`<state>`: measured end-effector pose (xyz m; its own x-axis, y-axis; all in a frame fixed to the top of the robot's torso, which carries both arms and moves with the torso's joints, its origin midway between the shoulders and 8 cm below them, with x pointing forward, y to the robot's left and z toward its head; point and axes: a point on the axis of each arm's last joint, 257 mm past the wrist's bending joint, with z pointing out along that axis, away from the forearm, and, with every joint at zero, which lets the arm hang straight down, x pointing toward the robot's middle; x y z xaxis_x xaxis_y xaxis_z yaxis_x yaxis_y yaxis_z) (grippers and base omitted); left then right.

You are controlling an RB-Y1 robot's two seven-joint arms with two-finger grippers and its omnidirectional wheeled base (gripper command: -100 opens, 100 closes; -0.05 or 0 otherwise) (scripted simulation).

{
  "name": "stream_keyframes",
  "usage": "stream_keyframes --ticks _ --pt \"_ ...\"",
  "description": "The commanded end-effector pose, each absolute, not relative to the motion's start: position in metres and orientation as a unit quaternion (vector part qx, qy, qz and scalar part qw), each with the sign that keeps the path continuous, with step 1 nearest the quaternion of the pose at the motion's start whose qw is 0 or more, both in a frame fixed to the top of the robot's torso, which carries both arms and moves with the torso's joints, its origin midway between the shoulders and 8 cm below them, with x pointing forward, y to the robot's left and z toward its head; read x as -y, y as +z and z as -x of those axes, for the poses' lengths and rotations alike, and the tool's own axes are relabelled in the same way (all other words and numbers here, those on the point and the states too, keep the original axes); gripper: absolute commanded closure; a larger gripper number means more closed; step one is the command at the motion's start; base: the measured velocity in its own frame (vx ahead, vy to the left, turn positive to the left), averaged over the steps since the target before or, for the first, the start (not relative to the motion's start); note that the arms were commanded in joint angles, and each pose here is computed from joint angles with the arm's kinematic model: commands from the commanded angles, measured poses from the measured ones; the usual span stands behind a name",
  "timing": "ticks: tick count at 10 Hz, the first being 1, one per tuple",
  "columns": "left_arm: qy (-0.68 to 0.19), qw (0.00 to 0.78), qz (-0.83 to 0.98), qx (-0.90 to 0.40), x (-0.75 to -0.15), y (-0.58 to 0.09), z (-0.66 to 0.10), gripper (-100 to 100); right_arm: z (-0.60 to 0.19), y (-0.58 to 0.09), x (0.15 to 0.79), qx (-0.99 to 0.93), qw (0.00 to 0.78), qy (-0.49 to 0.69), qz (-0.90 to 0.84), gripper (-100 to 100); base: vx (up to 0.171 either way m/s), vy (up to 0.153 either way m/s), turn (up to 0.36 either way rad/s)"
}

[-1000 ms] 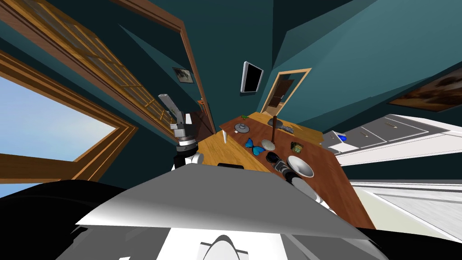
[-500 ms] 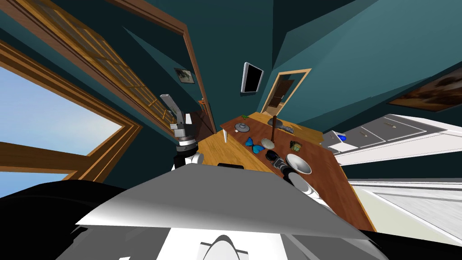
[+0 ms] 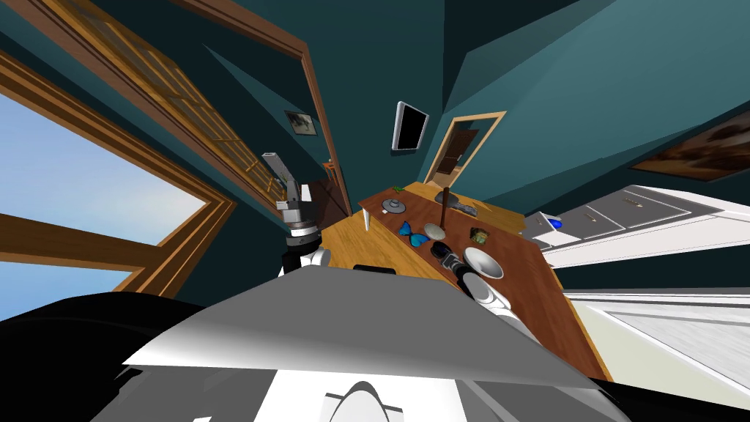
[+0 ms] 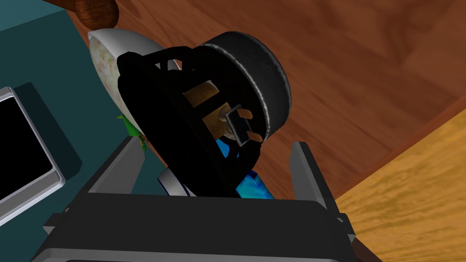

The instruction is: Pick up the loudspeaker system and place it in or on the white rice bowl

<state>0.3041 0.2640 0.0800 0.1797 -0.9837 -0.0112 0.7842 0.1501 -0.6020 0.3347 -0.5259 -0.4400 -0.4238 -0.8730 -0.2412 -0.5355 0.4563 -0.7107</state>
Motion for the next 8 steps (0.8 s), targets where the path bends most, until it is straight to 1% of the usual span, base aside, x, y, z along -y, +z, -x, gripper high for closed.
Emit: stream_keyframes --ticks 1,2,6,7,8 --pt "-0.606 0.729 0.240 -0.207 -0.264 0.080 -0.304 0 -0.335 -0.440 0.526 -0.797 0.305 -0.277 0.442 -100 -0.008 -0.001 -0.002" --pt "-0.606 0.729 0.240 -0.207 -0.264 0.080 -0.304 0 -0.335 -0.440 0.526 -0.797 0.304 -0.277 0.442 100 0.000 0.000 0.000" --pt "-0.606 0.729 0.240 -0.207 -0.264 0.080 -0.304 0 -0.335 -0.440 0.526 -0.797 0.304 -0.277 0.442 100 0.000 0.000 0.000" --pt "-0.606 0.729 0.240 -0.207 -0.264 0.080 -0.304 0 -0.335 -0.440 0.526 -0.797 0.304 -0.277 0.442 0 0.000 0.000 0.000" --pt "-0.606 0.729 0.240 -0.207 -0.264 0.080 -0.304 0 -0.324 -0.438 0.525 -0.788 0.305 -0.284 0.454 100 0.047 -0.004 -0.017"
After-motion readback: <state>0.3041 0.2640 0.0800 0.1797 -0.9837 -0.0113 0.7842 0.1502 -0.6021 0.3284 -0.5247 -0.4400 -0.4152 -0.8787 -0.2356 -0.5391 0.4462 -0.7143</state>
